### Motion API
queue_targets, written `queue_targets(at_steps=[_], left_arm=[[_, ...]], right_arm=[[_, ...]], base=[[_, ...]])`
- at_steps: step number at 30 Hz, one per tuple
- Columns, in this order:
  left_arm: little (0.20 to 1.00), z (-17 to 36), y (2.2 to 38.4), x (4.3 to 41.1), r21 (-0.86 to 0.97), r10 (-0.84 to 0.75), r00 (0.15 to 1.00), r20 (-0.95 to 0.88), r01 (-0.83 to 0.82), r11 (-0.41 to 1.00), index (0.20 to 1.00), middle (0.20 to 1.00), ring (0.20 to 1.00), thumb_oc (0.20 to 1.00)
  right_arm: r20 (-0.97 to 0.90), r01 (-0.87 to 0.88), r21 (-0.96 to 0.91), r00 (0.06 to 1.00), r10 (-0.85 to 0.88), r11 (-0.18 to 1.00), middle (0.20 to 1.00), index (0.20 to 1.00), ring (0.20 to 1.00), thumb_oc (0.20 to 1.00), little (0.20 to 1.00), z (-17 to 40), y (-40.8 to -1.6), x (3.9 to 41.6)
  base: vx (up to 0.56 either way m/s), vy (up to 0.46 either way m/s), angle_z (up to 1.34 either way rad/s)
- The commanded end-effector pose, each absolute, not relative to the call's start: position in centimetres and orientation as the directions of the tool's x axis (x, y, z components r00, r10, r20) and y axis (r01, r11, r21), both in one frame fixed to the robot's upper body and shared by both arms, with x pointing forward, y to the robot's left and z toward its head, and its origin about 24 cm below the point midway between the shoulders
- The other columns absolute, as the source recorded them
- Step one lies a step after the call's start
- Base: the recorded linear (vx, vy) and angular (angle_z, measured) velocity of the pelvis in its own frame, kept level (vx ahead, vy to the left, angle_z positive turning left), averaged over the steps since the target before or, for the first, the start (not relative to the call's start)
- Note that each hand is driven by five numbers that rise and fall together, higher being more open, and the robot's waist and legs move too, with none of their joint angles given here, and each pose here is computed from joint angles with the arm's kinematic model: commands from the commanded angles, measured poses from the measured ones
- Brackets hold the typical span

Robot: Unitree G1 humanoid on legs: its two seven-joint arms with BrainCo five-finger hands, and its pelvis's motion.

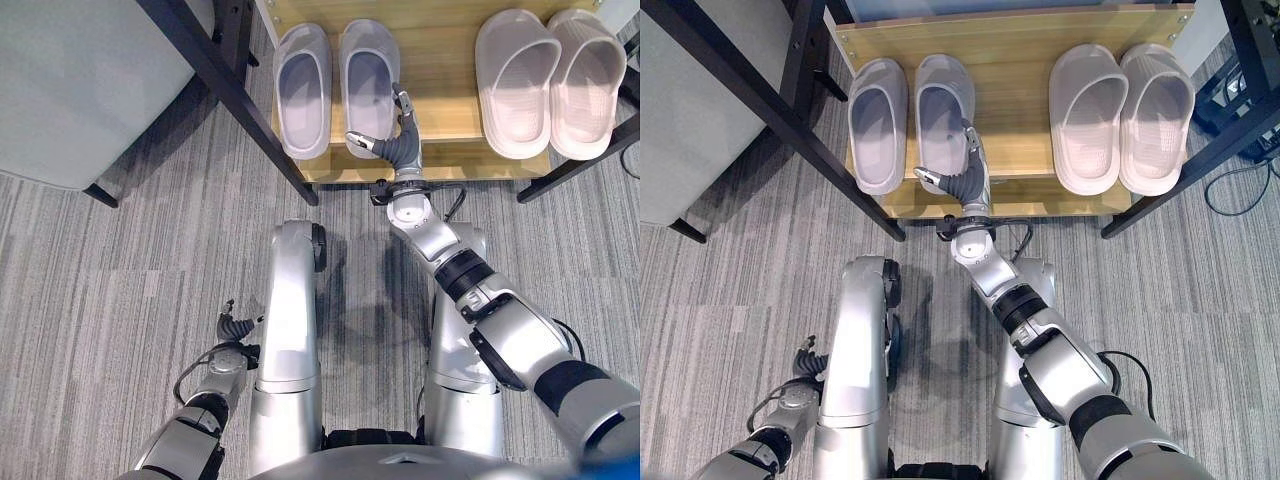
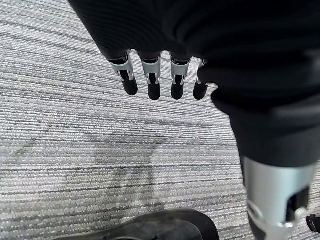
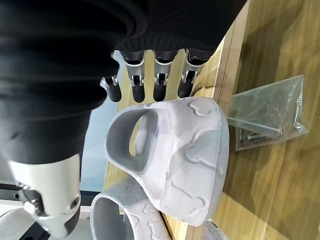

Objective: Arrange the slippers neatly on the shoe rack.

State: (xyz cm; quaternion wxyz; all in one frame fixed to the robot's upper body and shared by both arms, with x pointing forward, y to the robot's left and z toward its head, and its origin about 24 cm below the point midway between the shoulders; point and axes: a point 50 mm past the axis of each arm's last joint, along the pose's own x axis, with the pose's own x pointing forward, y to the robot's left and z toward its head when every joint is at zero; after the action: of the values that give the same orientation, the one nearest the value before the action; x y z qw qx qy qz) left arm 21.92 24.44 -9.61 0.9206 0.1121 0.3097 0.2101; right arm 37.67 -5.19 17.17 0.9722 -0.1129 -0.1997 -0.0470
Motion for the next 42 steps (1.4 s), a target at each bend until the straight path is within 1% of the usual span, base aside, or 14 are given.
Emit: queue_targets(at_steps=[1,9,24,35,38,42], left_arm=[[1.0,-10.3,24.7,20.7,0.387,0.473,0.697,-0.538,-0.294,0.874,1.0,1.0,1.0,1.0],[1.0,-10.3,24.9,20.8,0.399,0.479,0.69,-0.543,-0.29,0.87,1.0,1.0,1.0,1.0],[1.0,-10.8,25.8,19.4,0.437,0.507,0.667,-0.546,-0.29,0.852,1.0,1.0,1.0,1.0],[1.0,-10.9,26.1,19.1,0.461,0.506,0.661,-0.555,-0.262,0.848,1.0,1.0,1.0,1.0],[1.0,-10.9,26.3,19.0,0.468,0.51,0.656,-0.556,-0.26,0.845,1.0,1.0,1.0,1.0],[1.0,-11.2,26.5,18.4,0.473,0.524,0.639,-0.563,-0.272,0.838,1.0,1.0,1.0,1.0]], right_arm=[[0.546,0.052,-0.163,0.836,0.046,0.985,1.0,1.0,1.0,1.0,1.0,21.5,-2.9,36.7],[0.552,0.02,-0.156,0.831,0.07,0.988,1.0,1.0,1.0,1.0,1.0,21.8,-2.5,36.5],[0.525,0.032,-0.091,0.851,0.021,0.995,1.0,1.0,1.0,1.0,1.0,19.6,-5.3,35.7],[0.537,-0.017,-0.094,0.841,0.065,0.995,1.0,1.0,1.0,1.0,1.0,20.5,-4.5,35.9],[0.541,-0.006,-0.096,0.839,0.057,0.995,1.0,1.0,1.0,1.0,1.0,20.6,-4.6,35.9],[0.591,0.084,-0.089,0.807,-0.015,0.992,1.0,1.0,1.0,1.0,1.0,20.4,-6.1,35.2]], base=[[0.0,0.0,0.0],[0.0,0.0,0.0],[0.0,0.0,0.03],[0.0,0.0,0.0],[0.0,0.0,0.0],[0.0,0.0,0.0]])
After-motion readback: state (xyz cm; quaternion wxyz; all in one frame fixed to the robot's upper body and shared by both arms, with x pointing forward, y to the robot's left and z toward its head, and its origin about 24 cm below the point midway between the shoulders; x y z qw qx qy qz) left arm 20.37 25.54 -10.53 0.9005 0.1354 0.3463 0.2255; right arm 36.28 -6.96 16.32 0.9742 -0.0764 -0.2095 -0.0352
